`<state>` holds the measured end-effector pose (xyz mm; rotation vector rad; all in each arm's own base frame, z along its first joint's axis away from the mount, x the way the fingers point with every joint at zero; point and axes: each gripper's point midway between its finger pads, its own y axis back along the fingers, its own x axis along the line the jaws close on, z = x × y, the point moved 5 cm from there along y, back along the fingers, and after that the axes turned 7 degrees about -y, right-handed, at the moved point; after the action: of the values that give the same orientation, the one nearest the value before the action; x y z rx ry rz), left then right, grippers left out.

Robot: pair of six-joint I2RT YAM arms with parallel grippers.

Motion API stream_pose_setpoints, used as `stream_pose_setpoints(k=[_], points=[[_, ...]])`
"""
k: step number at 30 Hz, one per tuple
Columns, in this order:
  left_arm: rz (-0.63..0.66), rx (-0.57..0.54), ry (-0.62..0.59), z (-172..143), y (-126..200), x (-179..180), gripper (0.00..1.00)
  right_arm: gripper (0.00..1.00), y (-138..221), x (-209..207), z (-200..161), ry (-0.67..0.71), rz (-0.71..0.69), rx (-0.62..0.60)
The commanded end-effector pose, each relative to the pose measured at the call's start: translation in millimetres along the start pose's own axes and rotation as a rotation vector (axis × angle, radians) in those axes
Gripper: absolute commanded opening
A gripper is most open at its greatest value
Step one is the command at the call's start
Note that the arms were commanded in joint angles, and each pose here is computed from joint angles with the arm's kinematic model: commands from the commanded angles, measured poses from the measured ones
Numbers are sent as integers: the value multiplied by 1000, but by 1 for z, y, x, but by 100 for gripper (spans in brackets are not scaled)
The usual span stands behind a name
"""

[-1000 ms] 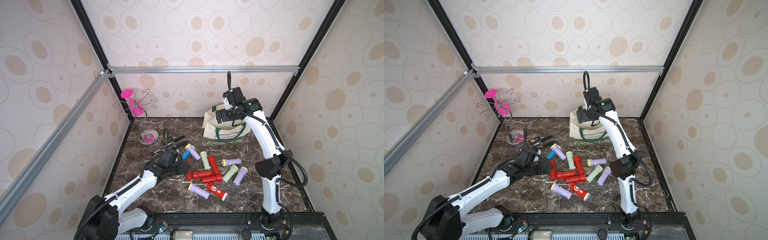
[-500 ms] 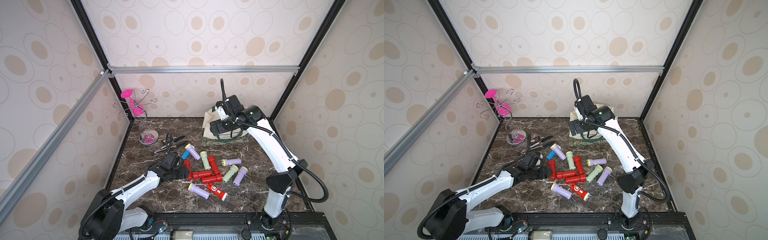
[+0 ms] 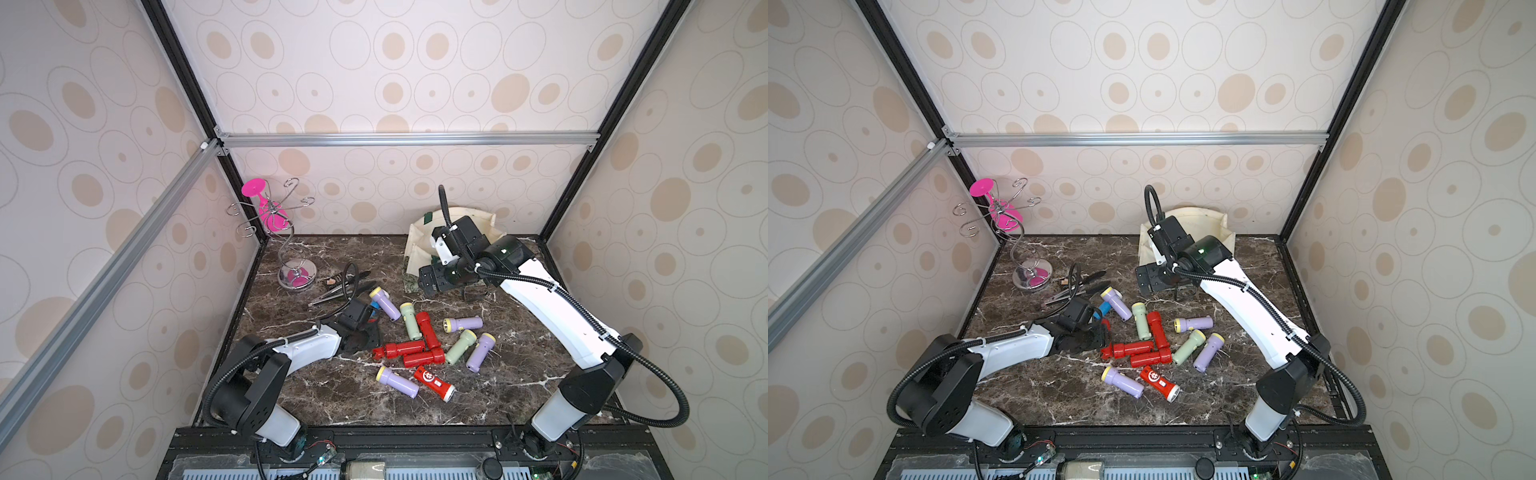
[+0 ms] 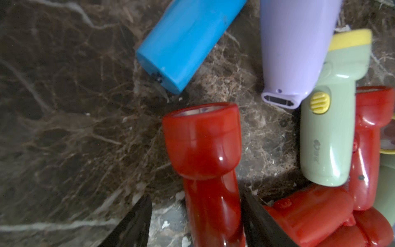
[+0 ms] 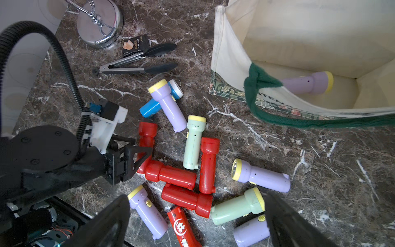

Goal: Put the flashlights into the tote bags
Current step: Pick up the flashlight from the center of the board.

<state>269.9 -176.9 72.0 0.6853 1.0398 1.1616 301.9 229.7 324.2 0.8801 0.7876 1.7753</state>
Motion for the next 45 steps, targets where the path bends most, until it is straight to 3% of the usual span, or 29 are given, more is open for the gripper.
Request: stream_pose_setpoints(k=[1, 8, 19, 33, 45], points=[[59, -28, 6, 9, -6, 0, 62, 100, 4, 2, -2, -21, 17, -13], [74, -21, 24, 0, -10, 3, 49, 100, -1, 2, -7, -39, 29, -10], [-2, -76, 40, 7, 8, -7, 14, 100, -7, -1, -14, -37, 29, -2], [-219, -283, 4, 31, 75, -32, 3, 100, -9, 12, -19, -47, 178, -36], [-453, -482, -8, 69, 148, -57, 0, 98, -5, 29, -5, -100, 578, -28]])
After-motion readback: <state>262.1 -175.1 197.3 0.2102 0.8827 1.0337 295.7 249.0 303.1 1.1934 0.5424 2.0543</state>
